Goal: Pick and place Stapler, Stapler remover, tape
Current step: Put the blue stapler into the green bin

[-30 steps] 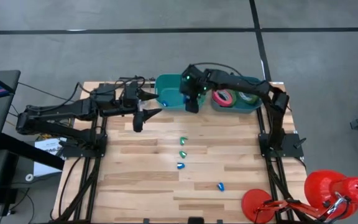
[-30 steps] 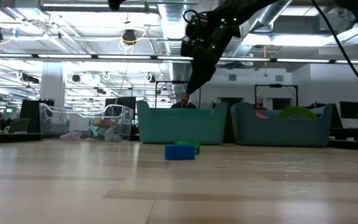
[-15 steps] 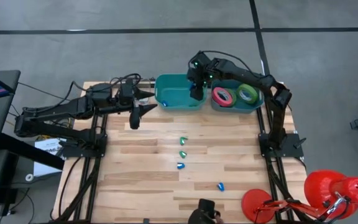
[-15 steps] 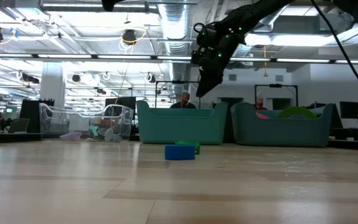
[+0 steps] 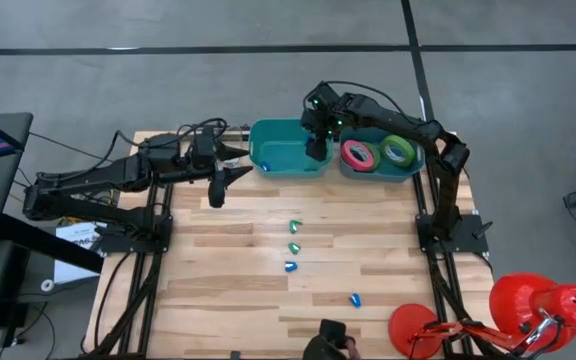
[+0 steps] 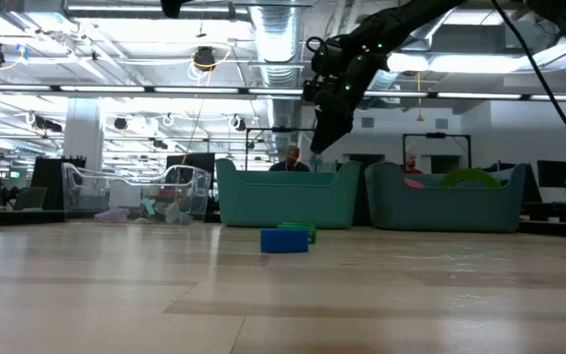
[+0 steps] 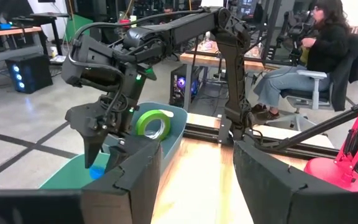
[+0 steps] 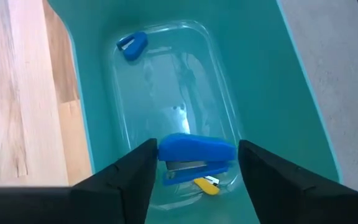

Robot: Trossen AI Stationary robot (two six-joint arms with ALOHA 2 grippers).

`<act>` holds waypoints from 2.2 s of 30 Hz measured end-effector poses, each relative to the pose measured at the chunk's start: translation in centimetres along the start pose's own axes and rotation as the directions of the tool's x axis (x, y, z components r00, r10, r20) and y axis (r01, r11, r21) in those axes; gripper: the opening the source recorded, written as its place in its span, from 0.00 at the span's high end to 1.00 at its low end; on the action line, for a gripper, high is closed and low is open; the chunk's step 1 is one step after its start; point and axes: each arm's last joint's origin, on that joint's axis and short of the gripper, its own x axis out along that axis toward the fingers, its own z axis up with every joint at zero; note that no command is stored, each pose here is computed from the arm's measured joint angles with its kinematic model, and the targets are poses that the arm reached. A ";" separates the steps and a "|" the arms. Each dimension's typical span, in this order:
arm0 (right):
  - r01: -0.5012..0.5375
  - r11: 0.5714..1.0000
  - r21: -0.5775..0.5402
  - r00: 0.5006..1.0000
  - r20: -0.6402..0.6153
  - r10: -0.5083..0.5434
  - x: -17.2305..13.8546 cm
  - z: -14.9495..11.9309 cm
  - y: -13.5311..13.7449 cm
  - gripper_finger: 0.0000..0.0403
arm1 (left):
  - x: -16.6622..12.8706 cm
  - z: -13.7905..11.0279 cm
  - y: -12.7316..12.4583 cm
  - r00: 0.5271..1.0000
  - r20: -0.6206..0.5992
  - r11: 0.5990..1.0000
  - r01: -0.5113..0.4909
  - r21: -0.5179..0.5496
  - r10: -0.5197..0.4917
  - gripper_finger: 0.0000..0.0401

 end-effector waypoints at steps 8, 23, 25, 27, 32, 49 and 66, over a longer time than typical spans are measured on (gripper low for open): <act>-0.013 1.000 0.001 1.000 -0.005 0.013 0.0 0.0 0.2 0.33 | 0.0 0.0 0.0 1.000 -0.001 1.000 0.000 0.000 0.000 0.52; -0.157 0.985 -0.069 0.988 0.002 0.157 -7.1 0.5 6.4 0.33 | 0.3 -1.3 0.0 0.999 -0.043 1.000 -0.001 -0.027 0.000 0.53; -0.168 0.982 -0.086 0.985 0.014 0.170 -8.5 0.5 7.5 0.33 | 0.5 -1.7 0.0 0.998 -0.055 0.999 -0.002 -0.043 0.000 0.53; -0.174 0.980 -0.091 0.984 0.028 0.178 -10.0 0.5 8.6 0.33 | 0.7 -2.1 0.0 0.997 -0.073 0.999 0.000 -0.051 -0.004 0.53; -0.170 0.980 -0.102 0.980 0.089 0.179 -13.3 0.3 10.9 0.33 | 0.9 -2.4 -0.1 0.996 -0.084 0.999 -0.001 -0.051 -0.004 0.53; -0.259 0.958 -0.122 0.965 0.004 0.261 -14.0 -2.9 18.8 0.33 | 0.9 -2.4 -0.1 0.996 -0.085 0.999 0.000 -0.044 -0.003 0.54; -0.215 0.974 0.072 0.971 -0.089 0.221 -14.1 -6.8 28.0 0.33 | 0.9 -2.4 -0.1 0.996 -0.085 0.999 0.000 -0.043 -0.003 0.54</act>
